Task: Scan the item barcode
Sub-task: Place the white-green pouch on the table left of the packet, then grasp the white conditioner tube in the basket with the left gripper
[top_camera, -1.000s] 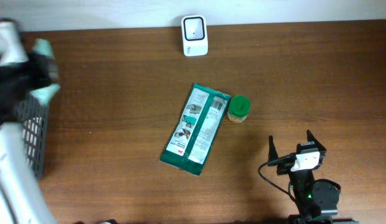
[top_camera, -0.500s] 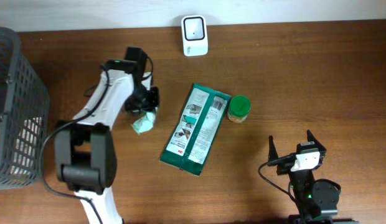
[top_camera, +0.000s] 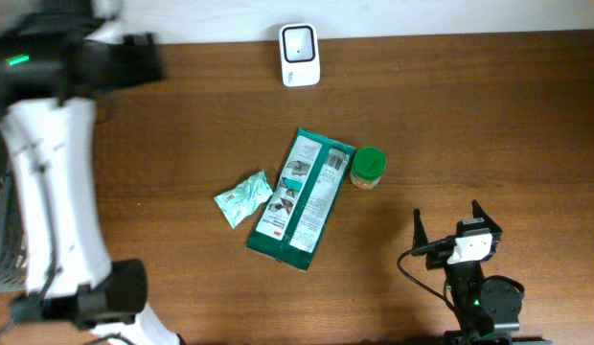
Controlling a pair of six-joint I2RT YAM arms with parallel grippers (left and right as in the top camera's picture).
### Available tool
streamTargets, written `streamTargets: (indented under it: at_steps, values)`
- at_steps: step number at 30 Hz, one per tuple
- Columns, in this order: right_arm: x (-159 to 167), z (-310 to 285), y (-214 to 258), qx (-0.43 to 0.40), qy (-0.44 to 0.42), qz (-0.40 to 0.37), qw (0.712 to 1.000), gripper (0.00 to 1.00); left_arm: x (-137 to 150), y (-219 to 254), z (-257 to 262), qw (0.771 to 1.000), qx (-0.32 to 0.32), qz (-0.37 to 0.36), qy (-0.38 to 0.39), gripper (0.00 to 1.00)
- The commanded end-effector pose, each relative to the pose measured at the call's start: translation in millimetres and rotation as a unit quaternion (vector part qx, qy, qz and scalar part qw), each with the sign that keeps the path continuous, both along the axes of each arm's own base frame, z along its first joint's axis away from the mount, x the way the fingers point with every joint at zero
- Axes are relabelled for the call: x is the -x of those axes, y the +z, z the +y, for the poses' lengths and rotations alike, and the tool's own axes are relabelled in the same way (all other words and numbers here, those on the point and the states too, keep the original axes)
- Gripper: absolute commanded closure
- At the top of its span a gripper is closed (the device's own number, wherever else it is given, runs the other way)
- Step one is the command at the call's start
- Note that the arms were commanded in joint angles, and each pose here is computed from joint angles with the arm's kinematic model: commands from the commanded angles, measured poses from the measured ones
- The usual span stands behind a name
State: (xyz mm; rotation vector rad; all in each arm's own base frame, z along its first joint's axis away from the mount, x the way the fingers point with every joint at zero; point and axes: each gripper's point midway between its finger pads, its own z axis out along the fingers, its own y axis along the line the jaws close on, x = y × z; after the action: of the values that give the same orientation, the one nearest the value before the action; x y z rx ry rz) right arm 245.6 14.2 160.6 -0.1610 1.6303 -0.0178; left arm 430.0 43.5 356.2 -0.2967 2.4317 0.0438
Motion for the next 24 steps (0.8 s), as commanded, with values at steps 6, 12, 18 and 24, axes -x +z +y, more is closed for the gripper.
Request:
streamTargets:
  at_steps: [6, 12, 18, 24]
  values:
    - [0.0, 1.0, -3.0, 0.0, 0.002, 0.002, 1.0, 0.02, 122.2, -15.8, 231.1, 0.94, 0.04, 0.019, 0.34, 0.01]
    - [0.0, 1.0, -3.1, 0.0, 0.002, 0.002, 1.0, 0.02, 144.3, -153.8, 279.5, 0.944, 0.096, 0.096, 0.3, 0.01]
    - [0.0, 1.0, -3.1, 0.0, 0.002, 0.002, 1.0, 0.02, 154.1, -258.0, 254.9, 0.976, 0.081, 0.148, 0.134, 0.0]
    - [0.0, 1.0, -3.1, 0.0, 0.002, 0.002, 1.0, 0.02, 154.0, -279.1, 247.0, 0.985, 0.058, 0.149, 0.068, 0.06]
